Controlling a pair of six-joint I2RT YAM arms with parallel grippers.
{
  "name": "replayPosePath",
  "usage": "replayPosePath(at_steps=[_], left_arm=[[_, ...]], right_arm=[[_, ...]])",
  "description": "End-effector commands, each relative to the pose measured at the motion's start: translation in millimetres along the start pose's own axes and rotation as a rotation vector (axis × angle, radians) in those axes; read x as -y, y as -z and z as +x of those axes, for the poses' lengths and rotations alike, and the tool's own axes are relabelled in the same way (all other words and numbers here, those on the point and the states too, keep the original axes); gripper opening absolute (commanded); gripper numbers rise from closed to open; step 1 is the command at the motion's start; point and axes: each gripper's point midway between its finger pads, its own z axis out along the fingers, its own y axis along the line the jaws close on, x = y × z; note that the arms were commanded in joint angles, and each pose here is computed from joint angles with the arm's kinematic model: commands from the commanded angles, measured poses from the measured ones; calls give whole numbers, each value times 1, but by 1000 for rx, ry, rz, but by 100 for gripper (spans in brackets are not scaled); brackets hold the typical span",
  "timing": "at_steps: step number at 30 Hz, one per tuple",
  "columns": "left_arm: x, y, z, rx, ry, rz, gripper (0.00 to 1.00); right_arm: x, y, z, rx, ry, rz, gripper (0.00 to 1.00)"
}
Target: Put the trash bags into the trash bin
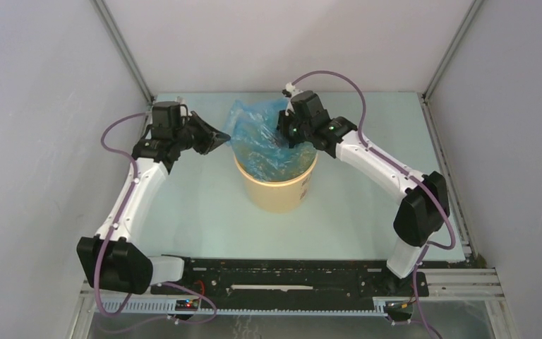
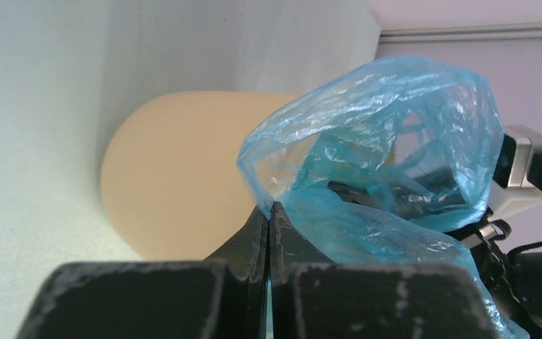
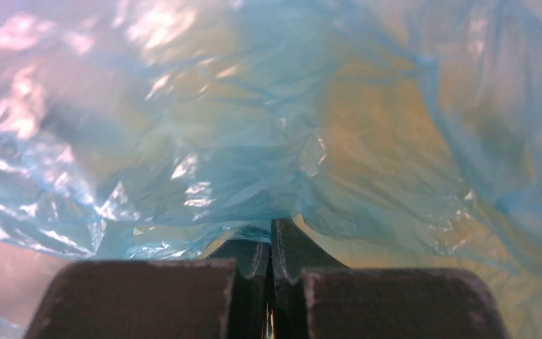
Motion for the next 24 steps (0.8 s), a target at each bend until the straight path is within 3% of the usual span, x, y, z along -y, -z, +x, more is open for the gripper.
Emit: replayPosePath(at_steps=[1,6,12,18,24], left_arm=[[14,31,-14,134,-230,-1,0],[20,56,-4,199,-391,13,0],[18,63,7,227,-382,71,0],[16,64,27,206,-513,56,0],[-6,62,35,185,-516,5,0]], right_arm=[[-24,-1,-33,181,53,-84,0],[-18,17,-52,189,-73,-57,0],[-17,27,-51,154,-241,-113,0],[-27,56,-70,139,-428,-209,0],[-45,64,-65,13,-596,-359,0]])
